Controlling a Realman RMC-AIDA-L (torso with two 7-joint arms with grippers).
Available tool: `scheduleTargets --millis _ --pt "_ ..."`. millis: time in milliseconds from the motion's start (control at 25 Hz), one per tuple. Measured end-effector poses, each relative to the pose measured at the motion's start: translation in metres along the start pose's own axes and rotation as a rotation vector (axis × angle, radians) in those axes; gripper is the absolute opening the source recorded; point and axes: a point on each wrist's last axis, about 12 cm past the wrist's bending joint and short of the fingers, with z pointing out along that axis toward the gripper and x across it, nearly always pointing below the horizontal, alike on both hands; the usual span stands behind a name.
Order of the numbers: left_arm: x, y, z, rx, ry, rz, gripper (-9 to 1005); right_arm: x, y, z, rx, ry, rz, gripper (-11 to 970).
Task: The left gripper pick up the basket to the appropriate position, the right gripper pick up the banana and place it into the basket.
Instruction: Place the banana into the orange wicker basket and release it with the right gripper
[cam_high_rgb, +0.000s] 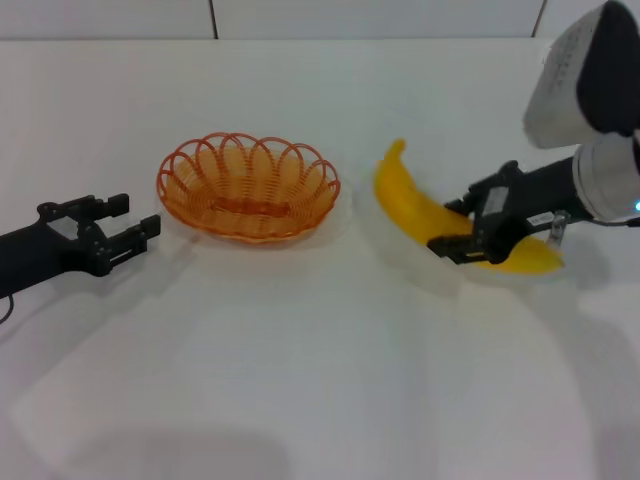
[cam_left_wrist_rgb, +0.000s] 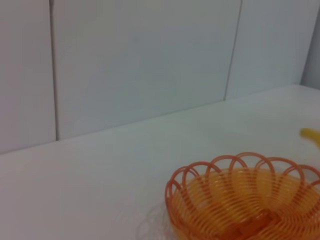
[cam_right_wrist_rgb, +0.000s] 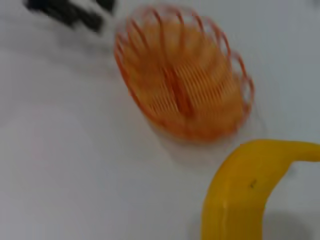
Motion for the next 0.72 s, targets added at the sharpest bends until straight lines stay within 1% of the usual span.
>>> scheduleTargets --millis 160,400,560,640,720 --pt "0.002 0.000 -0.002 -0.004 0.001 -0.004 559 -0.007 0.007 -0.006 -0.035 -0.109 -0.073 481" --pt "0.000 0.000 0.000 0.001 0.000 -0.002 559 -0.017 0.015 0.001 -0.111 -0.230 -0.165 481" --pt "-0.001 -0.001 0.001 0.003 -0.001 0.002 559 -0.024 0.015 0.005 -0.127 -0.305 -0.210 481" --pt "-0.001 -0.001 0.001 0.004 -0.001 0.003 559 -0.034 0.011 0.009 -0.129 -0.354 -0.218 481" --pt "-0.001 -0.001 0.002 0.005 -0.002 0.003 559 -0.038 0.010 0.011 -0.131 -0.366 -0.222 481"
